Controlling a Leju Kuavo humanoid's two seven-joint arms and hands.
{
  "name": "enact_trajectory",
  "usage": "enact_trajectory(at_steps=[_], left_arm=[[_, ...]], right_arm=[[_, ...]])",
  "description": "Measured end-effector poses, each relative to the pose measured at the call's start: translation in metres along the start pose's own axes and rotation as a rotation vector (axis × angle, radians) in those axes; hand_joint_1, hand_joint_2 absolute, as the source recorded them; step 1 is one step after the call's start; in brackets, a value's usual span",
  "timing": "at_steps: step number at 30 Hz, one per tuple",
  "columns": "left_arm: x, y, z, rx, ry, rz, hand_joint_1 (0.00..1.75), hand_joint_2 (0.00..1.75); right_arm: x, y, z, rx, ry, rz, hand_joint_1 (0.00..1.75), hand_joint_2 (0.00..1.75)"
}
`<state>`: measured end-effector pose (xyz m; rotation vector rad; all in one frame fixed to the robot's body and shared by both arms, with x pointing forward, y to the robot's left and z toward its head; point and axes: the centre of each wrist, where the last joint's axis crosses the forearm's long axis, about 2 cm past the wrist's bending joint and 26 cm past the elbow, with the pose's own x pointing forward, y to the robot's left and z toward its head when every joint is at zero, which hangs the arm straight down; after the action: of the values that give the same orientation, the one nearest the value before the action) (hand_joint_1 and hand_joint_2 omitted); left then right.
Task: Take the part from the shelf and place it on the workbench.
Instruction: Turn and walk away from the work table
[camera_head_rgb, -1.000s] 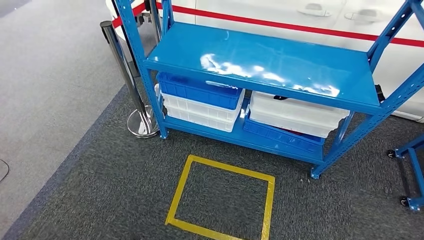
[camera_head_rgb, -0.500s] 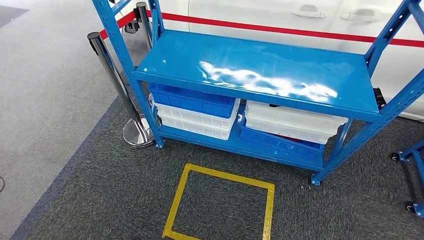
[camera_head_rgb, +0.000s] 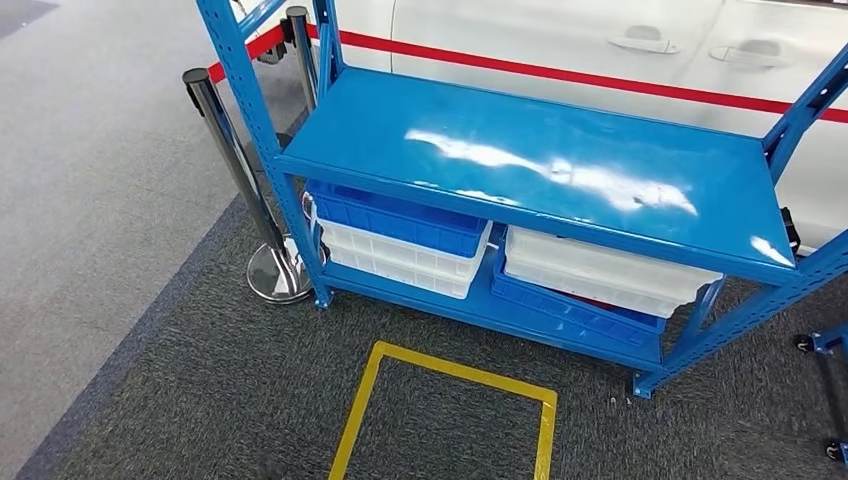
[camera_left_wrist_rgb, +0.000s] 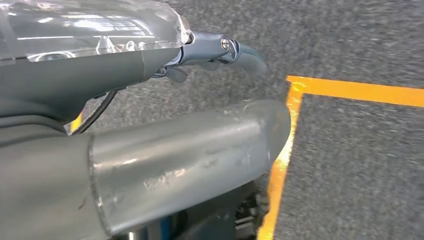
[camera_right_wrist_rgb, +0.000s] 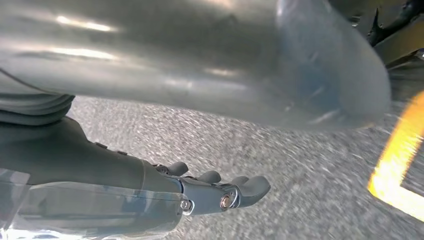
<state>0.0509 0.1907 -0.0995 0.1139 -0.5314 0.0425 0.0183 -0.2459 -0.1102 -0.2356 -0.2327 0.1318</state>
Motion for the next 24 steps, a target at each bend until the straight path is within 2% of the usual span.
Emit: enact_trajectory(at_steps=[8, 17, 24], left_arm=[[0.0038, -0.0002, -0.0016, -0.001, -0.008, 0.0, 0.0, 0.0], [-0.0007, 0.0013, -0.0002, 0.0, 0.001, -0.002, 0.0, 0.0], [0.0019, 0.0013, -0.0013, 0.004, 0.01, 0.001, 0.0, 0.0]], right_arm=[[0.0009, -0.0006, -0.0004, 0.004, -0.001, -0.002, 0.0, 0.0], [0.0011, 0.0002, -0.0003, 0.023, -0.002, -0.008, 0.0, 0.0], [0.0047, -0.0004, -0.0012, 0.053, -0.003, -0.077, 0.0, 0.0]])
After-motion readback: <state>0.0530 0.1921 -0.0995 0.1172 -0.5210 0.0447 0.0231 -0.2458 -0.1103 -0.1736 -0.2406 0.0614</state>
